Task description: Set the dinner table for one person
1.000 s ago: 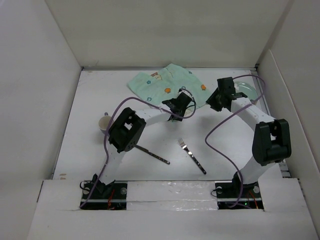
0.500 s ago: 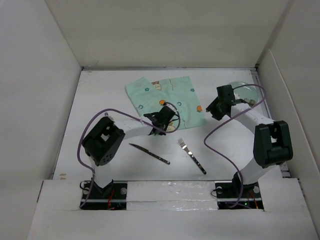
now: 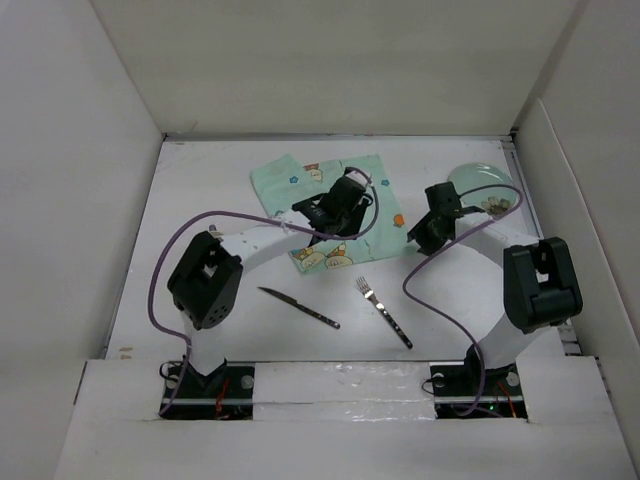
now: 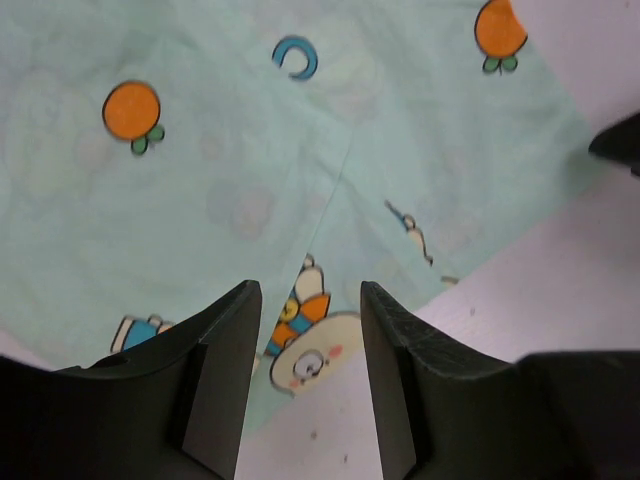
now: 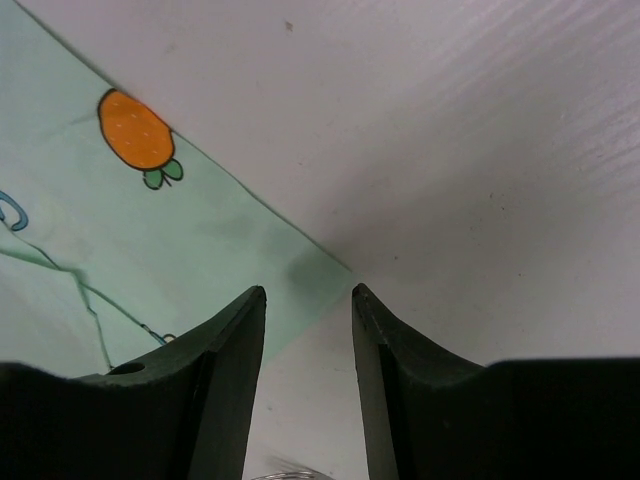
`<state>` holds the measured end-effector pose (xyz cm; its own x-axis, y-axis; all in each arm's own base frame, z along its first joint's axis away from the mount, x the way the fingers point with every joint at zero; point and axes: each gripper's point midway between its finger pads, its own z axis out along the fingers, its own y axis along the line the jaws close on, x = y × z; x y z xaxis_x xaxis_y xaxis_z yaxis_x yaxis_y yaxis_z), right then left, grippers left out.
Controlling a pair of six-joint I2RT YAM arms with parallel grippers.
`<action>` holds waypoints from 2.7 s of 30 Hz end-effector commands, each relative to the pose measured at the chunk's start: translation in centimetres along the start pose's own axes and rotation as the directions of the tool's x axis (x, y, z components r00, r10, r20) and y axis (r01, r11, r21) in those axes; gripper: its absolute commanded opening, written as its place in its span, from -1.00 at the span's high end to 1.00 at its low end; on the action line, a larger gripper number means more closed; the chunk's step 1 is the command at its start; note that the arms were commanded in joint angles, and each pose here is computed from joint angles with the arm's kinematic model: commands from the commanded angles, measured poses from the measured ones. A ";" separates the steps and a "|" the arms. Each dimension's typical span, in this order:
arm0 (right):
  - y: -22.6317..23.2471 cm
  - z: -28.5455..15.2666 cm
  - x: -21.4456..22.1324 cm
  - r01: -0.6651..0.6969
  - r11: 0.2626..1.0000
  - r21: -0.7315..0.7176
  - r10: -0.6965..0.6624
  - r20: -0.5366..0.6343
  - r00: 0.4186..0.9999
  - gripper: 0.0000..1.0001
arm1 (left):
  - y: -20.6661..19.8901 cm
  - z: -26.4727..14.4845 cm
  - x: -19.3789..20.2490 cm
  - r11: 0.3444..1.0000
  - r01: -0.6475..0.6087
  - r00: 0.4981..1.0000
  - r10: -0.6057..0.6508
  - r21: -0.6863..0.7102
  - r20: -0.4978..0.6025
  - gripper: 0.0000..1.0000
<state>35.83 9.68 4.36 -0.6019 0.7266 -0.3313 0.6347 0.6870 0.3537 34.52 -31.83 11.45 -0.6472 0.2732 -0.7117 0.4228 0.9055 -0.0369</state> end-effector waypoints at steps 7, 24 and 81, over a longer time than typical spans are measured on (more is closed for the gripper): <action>-1.1 0.0 2.9 0.002 0.997 0.078 0.003 -0.072 0.997 0.09 | -1.7 5.9 -0.3 0.999 -0.020 0.999 0.018 -0.035 -0.043 0.01; -0.1 1.5 4.0 -0.078 0.990 0.116 0.092 -0.123 0.988 0.36 | -1.6 8.7 -0.4 0.996 -0.022 1.000 0.023 -0.091 0.003 0.05; 6.7 -16.1 -5.9 0.188 0.951 -0.243 -0.094 0.353 0.931 1.00 | 13.1 -17.4 -17.9 0.947 0.315 0.812 -0.238 -0.057 0.533 1.00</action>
<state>36.58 10.72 19.99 -0.4811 0.6542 -0.5835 0.4140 0.7563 0.5066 42.56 -21.00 31.84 -0.3541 -0.0956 -0.9303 0.1519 0.9757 -0.1581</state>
